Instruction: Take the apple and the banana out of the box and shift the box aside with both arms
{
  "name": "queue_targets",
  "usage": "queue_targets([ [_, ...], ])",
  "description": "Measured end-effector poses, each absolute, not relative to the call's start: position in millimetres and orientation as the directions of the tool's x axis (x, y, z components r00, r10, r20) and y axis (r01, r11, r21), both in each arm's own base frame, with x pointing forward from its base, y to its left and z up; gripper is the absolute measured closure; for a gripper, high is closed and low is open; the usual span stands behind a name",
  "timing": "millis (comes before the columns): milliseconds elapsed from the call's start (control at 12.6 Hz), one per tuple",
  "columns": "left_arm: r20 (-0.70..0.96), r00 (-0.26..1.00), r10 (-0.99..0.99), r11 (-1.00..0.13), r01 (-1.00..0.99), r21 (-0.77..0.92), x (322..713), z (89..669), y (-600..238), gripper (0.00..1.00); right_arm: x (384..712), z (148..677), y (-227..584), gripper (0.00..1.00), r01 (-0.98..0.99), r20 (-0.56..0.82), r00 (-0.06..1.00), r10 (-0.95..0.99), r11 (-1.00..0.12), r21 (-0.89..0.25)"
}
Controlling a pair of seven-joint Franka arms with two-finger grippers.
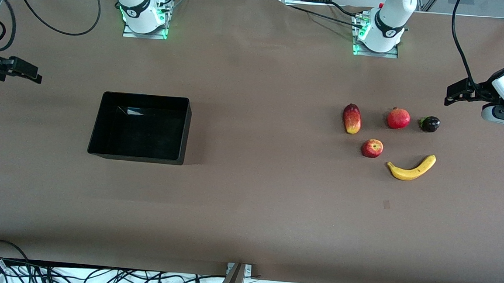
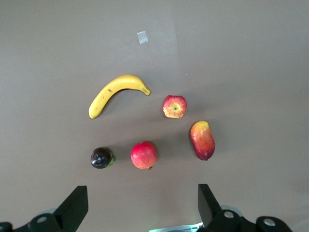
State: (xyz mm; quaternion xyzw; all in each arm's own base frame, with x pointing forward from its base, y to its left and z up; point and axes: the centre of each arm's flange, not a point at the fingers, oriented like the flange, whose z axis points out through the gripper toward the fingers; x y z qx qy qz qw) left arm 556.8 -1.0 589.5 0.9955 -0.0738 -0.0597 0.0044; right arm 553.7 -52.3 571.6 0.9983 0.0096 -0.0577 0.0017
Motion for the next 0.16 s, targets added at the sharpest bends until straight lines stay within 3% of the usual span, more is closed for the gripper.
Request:
queue_targets([
  [158, -0.118, 0.982, -0.147, -0.989, -0.146, 0.018, 556.8, 589.5, -1.0, 0.00, 549.7, 574.4, -47.2, 0.00, 0.023, -0.109, 0.994, 0.022, -1.000, 0.007],
])
